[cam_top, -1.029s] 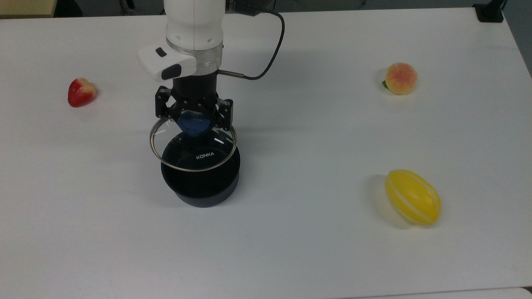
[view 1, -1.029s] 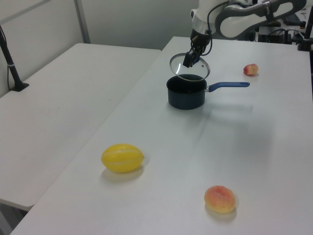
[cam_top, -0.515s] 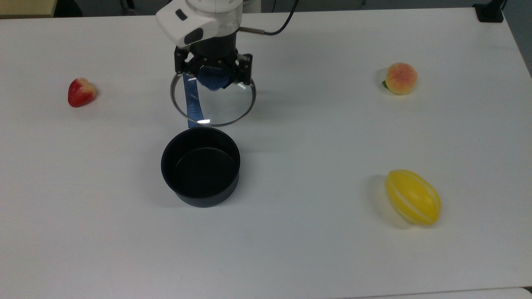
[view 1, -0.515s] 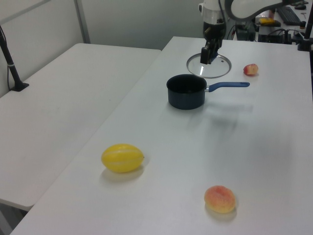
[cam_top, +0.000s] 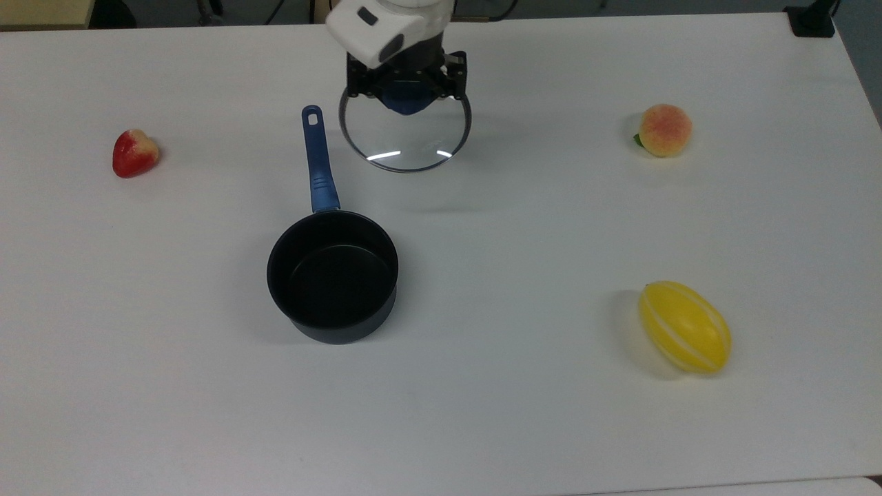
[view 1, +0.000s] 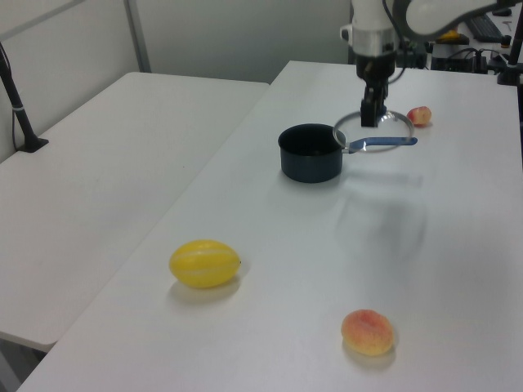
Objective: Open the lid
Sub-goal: 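Carry the lid beside the saucepan and lower it onto the table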
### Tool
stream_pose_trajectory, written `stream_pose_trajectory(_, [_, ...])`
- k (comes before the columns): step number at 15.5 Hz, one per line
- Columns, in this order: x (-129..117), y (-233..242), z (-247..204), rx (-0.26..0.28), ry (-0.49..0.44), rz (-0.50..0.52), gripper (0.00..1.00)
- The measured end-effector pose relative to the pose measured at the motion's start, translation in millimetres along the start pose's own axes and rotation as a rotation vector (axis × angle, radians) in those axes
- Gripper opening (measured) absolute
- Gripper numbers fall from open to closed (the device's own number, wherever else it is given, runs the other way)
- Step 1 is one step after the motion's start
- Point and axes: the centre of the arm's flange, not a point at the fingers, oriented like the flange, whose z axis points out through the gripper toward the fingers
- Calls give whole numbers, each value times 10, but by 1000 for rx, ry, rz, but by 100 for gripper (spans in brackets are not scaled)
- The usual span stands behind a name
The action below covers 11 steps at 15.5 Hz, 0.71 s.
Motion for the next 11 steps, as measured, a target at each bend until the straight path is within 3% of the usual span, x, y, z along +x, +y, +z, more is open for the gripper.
stream_pose_trajectory(5, [-225, -324, 459, -12, -100, -63, 44])
stream_pose_trajectory(11, [-463, -373, 965, -25, -180, -83, 44])
